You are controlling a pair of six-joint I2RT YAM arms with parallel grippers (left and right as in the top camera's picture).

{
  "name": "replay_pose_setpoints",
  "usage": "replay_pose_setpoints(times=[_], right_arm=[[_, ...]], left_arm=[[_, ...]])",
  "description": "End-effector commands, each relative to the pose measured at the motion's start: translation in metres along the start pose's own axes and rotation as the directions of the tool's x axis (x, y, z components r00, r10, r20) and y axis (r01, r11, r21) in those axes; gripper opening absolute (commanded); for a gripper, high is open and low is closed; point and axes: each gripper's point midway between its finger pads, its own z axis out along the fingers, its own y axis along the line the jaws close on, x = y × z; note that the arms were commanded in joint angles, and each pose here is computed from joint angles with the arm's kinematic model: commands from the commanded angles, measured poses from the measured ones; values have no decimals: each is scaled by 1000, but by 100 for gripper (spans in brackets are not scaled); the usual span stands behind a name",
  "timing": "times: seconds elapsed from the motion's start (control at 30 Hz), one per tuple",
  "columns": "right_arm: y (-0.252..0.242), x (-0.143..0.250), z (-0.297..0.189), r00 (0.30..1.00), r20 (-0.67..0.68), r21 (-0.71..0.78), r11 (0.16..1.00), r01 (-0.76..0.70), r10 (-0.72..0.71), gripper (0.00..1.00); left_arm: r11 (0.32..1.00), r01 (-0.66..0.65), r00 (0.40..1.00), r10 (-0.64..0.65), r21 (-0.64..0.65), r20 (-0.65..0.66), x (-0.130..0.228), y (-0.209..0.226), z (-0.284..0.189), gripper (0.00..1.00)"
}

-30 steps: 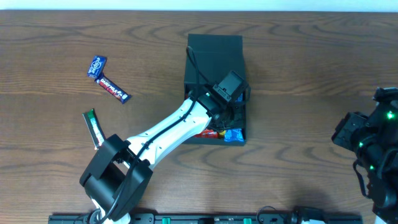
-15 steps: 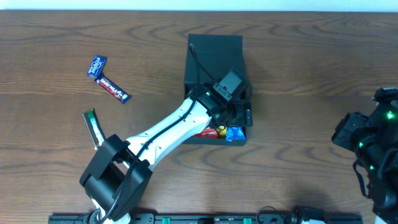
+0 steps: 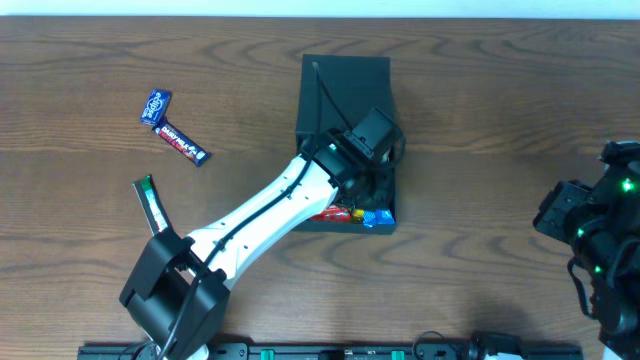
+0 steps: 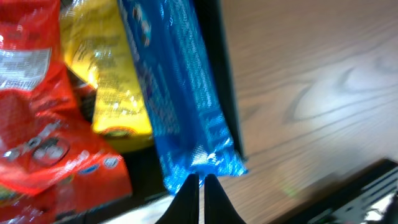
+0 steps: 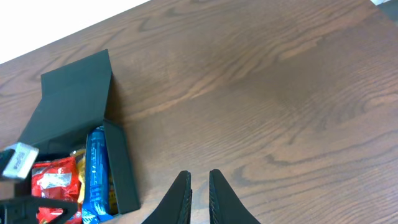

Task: Pack container
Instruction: 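Lower the blue pack upright along the box's right wall and press down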

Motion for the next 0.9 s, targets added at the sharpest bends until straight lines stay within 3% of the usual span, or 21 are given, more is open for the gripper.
replay_pose_setpoints(times=[0.0,0.17,0.4,0.87], right_arm=[[-3,-5,-6,1000,25,11,1000,7,-7,11],[-3,-5,-6,1000,23,12,1000,7,-7,11],[-4,-1,-6,1000,8,16,1000,8,-8,10],[-4,-1,-6,1000,6,17,1000,8,-8,10]], left_arm=[[993,-117,993,118,-25,22,2,-7,-7,6],[974,-223,975,224,-43,13,12,-16,-3,6],[946,-242,965,257,-216,45,11,6,3,6],[948,-245,961,265,-205,77,12,13,27,6]])
